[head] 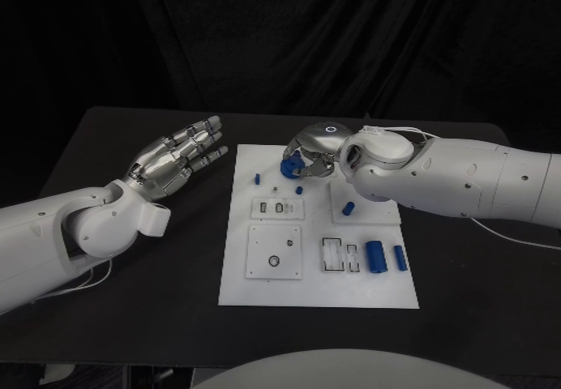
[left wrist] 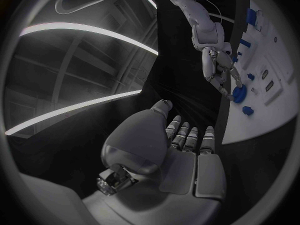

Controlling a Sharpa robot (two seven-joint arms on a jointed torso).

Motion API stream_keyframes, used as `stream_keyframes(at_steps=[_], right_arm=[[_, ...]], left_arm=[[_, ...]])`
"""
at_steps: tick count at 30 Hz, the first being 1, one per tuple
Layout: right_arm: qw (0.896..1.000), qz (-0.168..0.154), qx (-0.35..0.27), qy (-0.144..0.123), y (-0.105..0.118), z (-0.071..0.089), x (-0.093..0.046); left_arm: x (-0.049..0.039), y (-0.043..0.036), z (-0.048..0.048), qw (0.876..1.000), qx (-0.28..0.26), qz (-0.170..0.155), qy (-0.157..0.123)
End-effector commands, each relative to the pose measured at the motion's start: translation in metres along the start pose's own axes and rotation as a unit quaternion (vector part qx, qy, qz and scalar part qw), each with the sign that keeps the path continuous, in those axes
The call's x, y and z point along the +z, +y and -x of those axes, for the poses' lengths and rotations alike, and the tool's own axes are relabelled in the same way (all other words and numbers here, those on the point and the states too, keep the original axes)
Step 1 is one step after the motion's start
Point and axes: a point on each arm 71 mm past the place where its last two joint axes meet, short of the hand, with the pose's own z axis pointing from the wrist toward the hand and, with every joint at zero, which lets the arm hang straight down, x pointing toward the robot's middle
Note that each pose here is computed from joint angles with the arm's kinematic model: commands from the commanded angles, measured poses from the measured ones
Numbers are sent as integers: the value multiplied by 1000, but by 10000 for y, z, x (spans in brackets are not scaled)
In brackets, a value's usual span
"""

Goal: Assemble the parts on the task board

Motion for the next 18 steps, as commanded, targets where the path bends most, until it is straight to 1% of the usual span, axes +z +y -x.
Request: stream_keyframes(at_steps=[1, 9, 18], right_arm=[[1000, -16, -1, -8, -44, 4, -10], [1000, -14, 0, -22, -50, 24, -22], [1000, -20, -1, -17, -112, 15, -60]], left_arm=[[3, 2, -17, 1000, -6, -5, 6], [-1, 8, -13, 1000, -7, -4, 5], [-10, 12, -7, 1000, -7, -2, 4]])
